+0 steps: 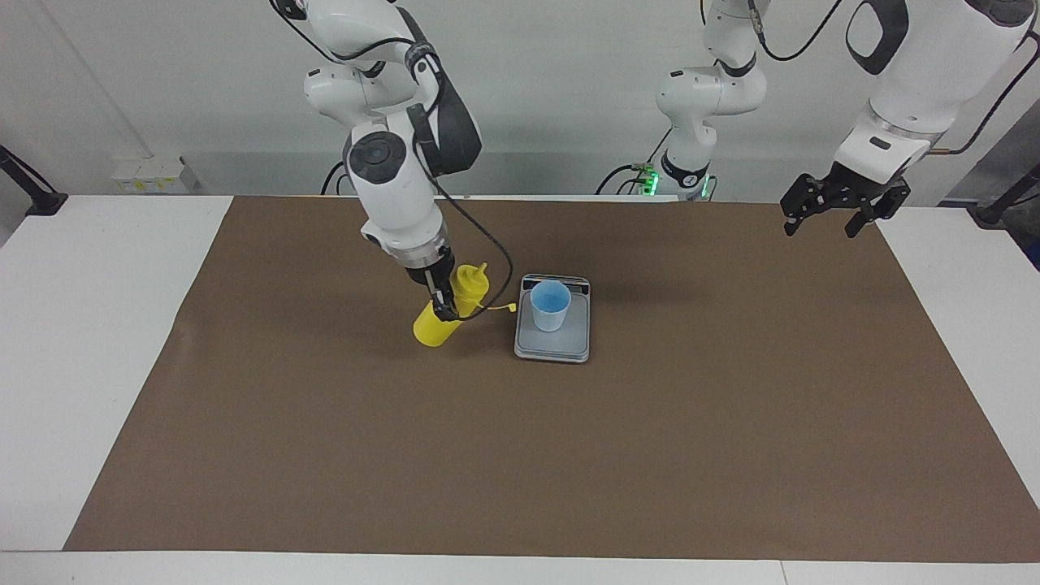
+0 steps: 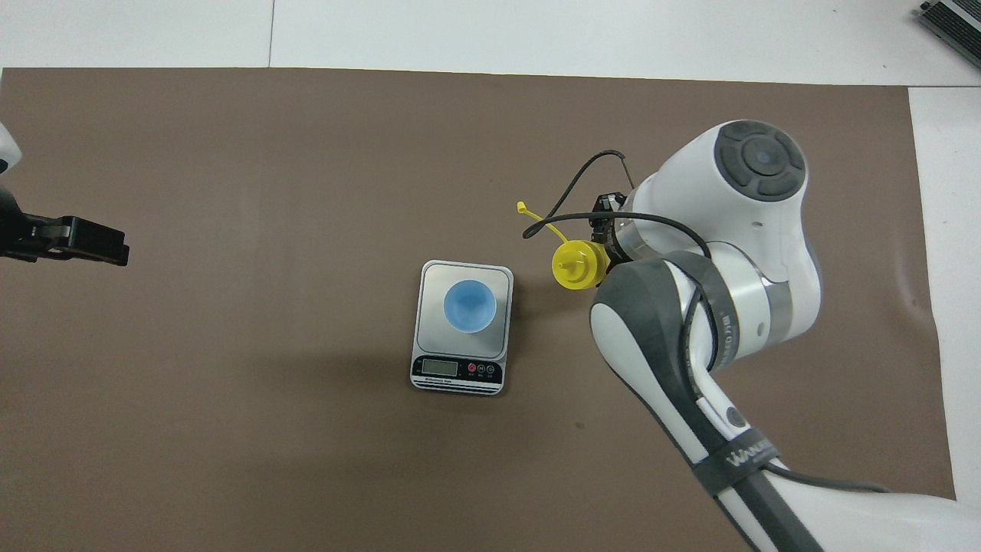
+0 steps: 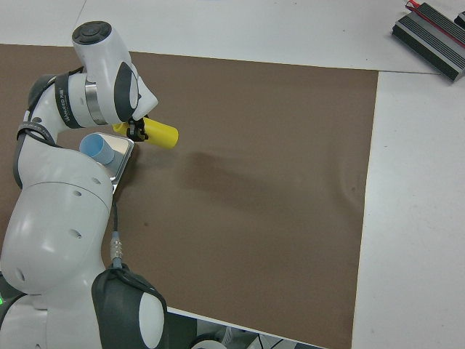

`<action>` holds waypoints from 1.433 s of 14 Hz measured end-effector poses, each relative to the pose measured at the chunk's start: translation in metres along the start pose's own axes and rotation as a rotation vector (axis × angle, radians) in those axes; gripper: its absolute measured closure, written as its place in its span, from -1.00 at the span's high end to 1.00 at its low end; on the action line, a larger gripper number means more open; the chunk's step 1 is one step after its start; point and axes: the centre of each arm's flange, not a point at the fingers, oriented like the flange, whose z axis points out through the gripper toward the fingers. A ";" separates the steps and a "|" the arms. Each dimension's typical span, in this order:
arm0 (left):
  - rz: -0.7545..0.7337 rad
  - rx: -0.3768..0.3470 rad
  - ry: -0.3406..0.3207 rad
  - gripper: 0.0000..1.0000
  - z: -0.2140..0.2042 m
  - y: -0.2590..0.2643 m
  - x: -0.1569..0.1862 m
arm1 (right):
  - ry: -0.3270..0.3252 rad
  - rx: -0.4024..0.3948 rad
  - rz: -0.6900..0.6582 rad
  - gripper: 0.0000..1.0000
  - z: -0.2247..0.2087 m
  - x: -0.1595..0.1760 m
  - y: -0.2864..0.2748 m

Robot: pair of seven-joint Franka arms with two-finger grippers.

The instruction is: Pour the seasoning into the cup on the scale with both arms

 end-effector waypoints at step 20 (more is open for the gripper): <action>-0.006 0.000 -0.001 1.00 0.000 -0.003 0.000 | 0.947 0.219 -0.505 0.04 0.061 -0.178 0.002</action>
